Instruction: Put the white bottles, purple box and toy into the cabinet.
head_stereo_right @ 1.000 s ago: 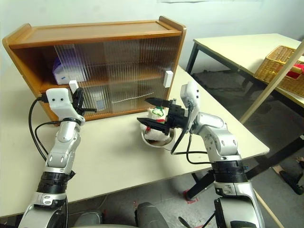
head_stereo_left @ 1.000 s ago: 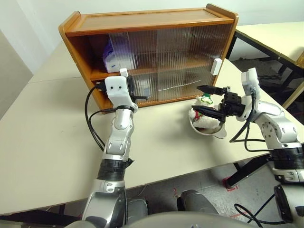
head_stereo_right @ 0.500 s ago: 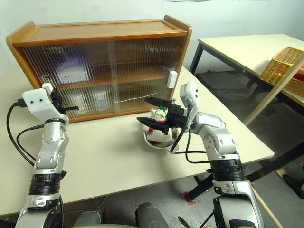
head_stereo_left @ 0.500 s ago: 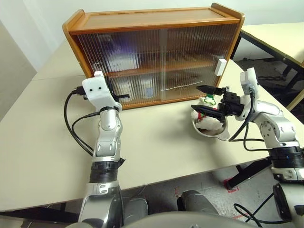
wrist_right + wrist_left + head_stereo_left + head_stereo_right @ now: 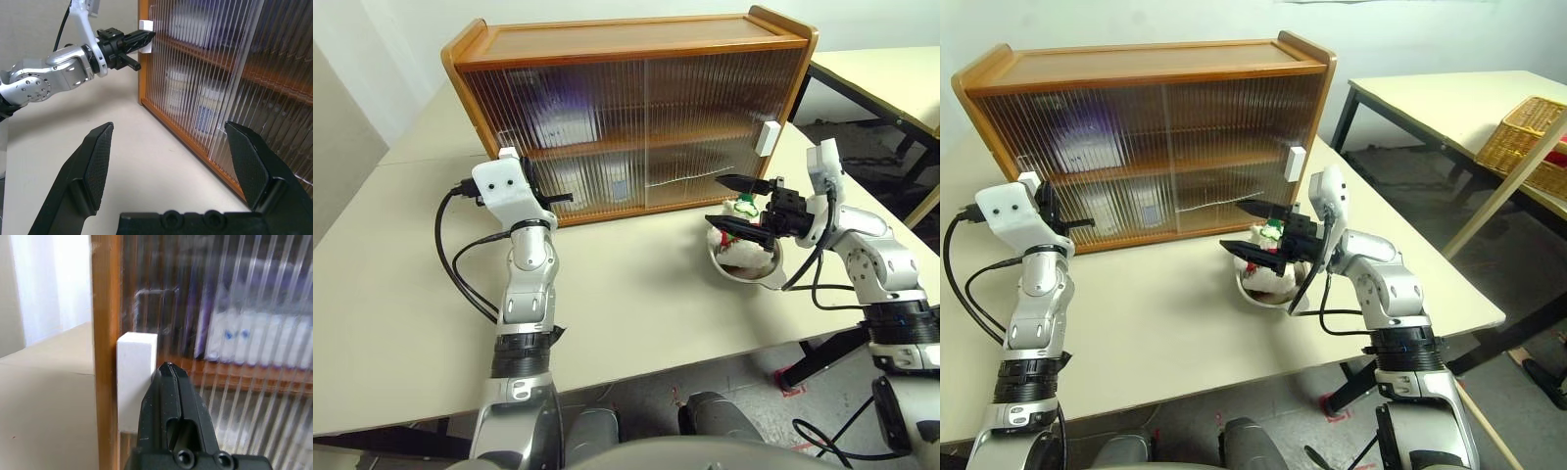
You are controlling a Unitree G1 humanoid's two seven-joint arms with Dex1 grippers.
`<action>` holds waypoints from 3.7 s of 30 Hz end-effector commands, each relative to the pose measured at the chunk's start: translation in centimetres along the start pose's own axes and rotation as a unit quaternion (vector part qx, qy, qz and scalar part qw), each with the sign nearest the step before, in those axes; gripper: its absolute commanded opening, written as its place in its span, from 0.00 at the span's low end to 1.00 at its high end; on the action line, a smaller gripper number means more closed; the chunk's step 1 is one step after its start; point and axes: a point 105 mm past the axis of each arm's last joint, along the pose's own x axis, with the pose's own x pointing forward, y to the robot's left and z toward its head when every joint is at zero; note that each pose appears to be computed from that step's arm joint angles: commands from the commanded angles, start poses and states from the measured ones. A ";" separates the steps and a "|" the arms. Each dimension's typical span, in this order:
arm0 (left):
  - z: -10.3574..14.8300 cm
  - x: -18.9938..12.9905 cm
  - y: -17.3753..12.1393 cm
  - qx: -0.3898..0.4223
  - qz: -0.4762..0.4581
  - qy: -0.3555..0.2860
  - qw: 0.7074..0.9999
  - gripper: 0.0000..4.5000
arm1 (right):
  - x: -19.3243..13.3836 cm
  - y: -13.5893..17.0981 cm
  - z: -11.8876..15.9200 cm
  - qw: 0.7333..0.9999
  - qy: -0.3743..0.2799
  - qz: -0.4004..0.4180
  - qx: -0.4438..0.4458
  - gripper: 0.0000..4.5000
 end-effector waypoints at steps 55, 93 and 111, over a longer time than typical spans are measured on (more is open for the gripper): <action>2.8 -8.9 -3.7 -0.144 -0.602 0.056 0.784 1.00 | -7.6 -13.0 -0.3 0.931 0.063 -0.342 -0.114 0.01; 2.9 -8.6 -4.4 -0.147 -0.600 0.044 0.785 1.00 | -7.4 -13.7 -0.4 0.924 0.068 -0.357 -0.119 0.01; 3.0 -8.6 -4.3 -0.145 -0.595 0.041 0.790 1.00 | -3.5 -13.2 -0.6 0.941 0.045 -0.318 -0.110 0.01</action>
